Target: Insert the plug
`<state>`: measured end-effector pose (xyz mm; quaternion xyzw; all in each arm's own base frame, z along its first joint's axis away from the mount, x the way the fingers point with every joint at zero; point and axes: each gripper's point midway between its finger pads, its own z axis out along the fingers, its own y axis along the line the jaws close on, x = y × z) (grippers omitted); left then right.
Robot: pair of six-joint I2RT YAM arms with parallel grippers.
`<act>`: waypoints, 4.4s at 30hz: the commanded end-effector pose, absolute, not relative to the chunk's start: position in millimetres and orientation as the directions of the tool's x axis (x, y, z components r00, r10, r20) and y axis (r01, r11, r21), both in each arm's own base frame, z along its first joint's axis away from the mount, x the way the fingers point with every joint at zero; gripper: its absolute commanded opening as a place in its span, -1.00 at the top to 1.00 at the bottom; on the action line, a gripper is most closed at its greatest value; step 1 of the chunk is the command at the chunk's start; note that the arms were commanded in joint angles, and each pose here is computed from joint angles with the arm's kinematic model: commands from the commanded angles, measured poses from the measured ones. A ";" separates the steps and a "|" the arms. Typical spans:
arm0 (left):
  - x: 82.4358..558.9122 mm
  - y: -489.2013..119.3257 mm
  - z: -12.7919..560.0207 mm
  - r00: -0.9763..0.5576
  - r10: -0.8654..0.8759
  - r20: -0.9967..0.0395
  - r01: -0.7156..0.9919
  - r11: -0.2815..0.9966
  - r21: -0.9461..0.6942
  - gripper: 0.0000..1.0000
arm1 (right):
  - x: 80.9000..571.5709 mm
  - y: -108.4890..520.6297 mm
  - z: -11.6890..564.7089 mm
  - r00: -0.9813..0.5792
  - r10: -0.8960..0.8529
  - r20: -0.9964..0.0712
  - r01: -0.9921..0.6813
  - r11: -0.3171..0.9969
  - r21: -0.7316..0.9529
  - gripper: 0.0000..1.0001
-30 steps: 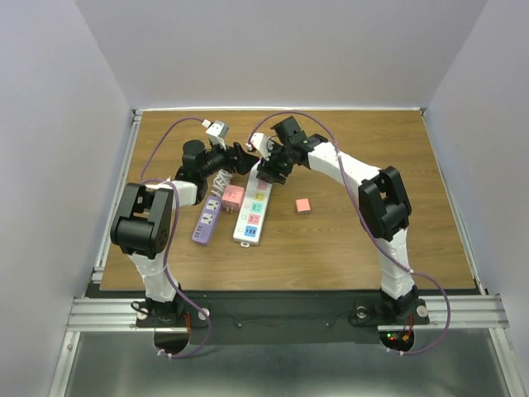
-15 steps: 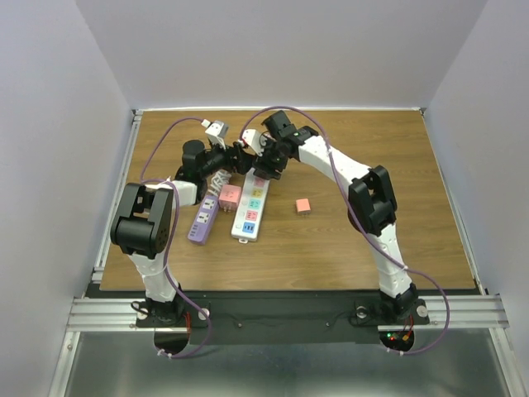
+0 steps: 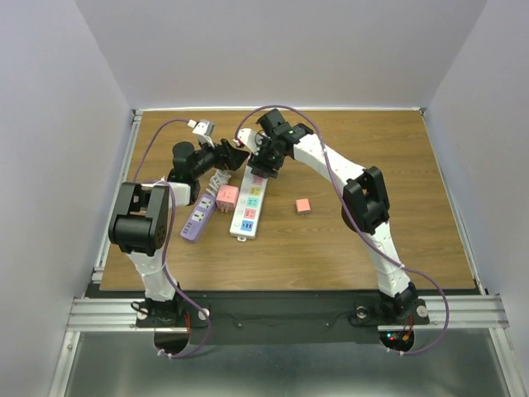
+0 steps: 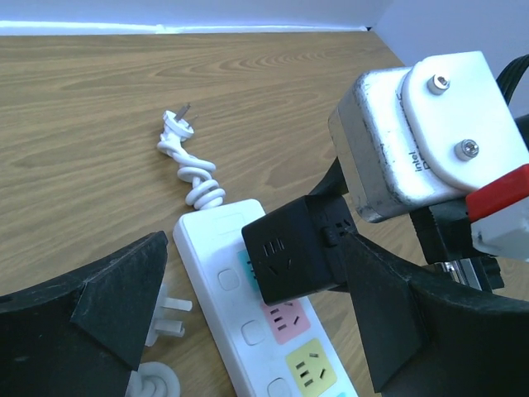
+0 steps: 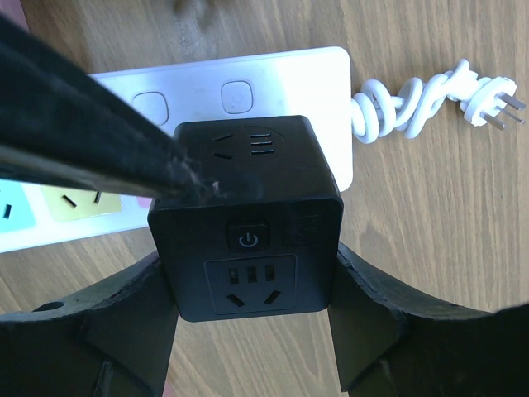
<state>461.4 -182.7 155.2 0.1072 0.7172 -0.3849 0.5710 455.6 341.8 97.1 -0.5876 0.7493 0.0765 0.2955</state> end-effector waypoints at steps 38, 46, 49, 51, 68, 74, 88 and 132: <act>468.9 -216.7 142.2 -0.342 -0.185 -0.921 0.617 0.695 -0.369 -0.67 | 449.4 355.7 112.9 -0.071 -0.776 -0.627 -0.916 0.299 -0.267 0.80; 464.0 -216.8 142.0 -0.341 -0.186 -0.921 0.621 0.691 -0.369 -0.71 | 451.9 357.2 121.5 -0.074 -0.756 -0.650 -0.904 0.326 -0.276 0.13; 460.6 -213.7 146.6 -0.327 -0.204 -0.923 0.612 0.699 -0.371 -0.71 | 452.4 356.1 125.6 -0.069 -0.749 -0.659 -0.896 0.336 -0.289 0.03; 458.1 -213.6 149.5 -0.321 -0.218 -0.922 0.613 0.694 -0.378 -0.71 | 452.4 357.2 129.5 -0.060 -0.743 -0.666 -0.894 0.337 -0.296 0.01; 444.8 -221.3 167.6 -0.296 -0.272 -0.916 0.666 0.629 -0.402 -0.72 | 455.2 354.4 146.0 -0.041 -0.708 -0.705 -0.863 0.381 -0.333 -0.54; 443.7 -225.1 157.6 -0.319 -0.261 -0.911 0.674 0.614 -0.411 -0.71 | 457.3 353.4 148.0 -0.038 -0.704 -0.709 -0.853 0.392 -0.344 -0.61; 451.9 -227.2 143.2 -0.341 -0.231 -0.911 0.653 0.638 -0.407 -0.72 | 460.2 346.8 155.5 0.004 -0.681 -0.733 -0.842 0.393 -0.370 -0.72; 465.8 -219.3 132.7 -0.342 -0.221 -0.913 0.603 0.693 -0.394 -0.72 | 451.8 349.6 146.4 0.131 -0.566 -0.814 -0.883 0.307 -0.356 -0.68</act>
